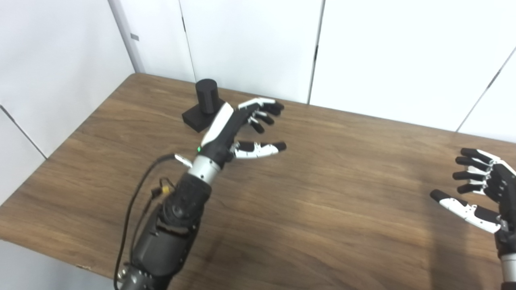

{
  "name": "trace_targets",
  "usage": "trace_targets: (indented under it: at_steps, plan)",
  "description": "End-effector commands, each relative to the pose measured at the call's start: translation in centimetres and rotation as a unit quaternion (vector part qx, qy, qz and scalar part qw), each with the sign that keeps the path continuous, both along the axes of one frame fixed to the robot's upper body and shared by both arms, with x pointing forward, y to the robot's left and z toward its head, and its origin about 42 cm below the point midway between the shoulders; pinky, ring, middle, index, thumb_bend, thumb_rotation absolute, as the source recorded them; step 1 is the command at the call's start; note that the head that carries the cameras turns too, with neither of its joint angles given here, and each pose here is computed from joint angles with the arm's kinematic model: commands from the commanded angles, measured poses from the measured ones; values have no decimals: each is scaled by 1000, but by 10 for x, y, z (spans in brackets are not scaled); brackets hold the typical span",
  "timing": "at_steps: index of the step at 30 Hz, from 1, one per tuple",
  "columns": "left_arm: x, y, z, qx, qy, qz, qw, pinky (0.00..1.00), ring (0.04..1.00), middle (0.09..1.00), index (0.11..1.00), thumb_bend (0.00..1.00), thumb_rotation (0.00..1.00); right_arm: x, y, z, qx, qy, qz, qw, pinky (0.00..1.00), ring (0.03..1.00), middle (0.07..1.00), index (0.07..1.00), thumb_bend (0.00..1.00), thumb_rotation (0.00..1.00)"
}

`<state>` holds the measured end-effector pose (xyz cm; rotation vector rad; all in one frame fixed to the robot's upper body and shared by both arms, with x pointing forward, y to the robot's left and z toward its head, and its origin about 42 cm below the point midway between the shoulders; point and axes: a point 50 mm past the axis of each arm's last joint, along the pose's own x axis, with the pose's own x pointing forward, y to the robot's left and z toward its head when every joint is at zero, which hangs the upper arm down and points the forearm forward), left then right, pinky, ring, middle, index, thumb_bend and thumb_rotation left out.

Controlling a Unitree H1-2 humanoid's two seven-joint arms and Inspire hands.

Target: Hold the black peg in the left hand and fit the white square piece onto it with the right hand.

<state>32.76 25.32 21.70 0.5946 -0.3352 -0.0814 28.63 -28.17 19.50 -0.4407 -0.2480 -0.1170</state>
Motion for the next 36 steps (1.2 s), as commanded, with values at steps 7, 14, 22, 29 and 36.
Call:
trace_targets:
  at_steps: [7,14,22,29,36]
  plan:
    - [19,16,47,50,-67,47,995,552,671,723,708,710,74,5,-4,20,-2,-43,11,999,461,604,709,728,618,0]
    - [30,29,66,132,-86,84,984,590,683,714,704,705,89,6,-5,19,-6,-49,13,999,452,600,704,722,613,0]
    - [52,46,71,107,-73,115,985,626,717,744,807,712,94,5,-6,19,-7,-46,14,999,456,602,708,724,604,0]
    - [64,62,81,163,-76,150,972,577,722,766,817,711,135,4,-6,19,2,-40,11,999,479,617,719,732,600,0]
    - [71,77,88,211,-69,179,958,648,776,791,800,730,230,5,-7,18,2,-47,13,999,458,596,707,723,607,0]
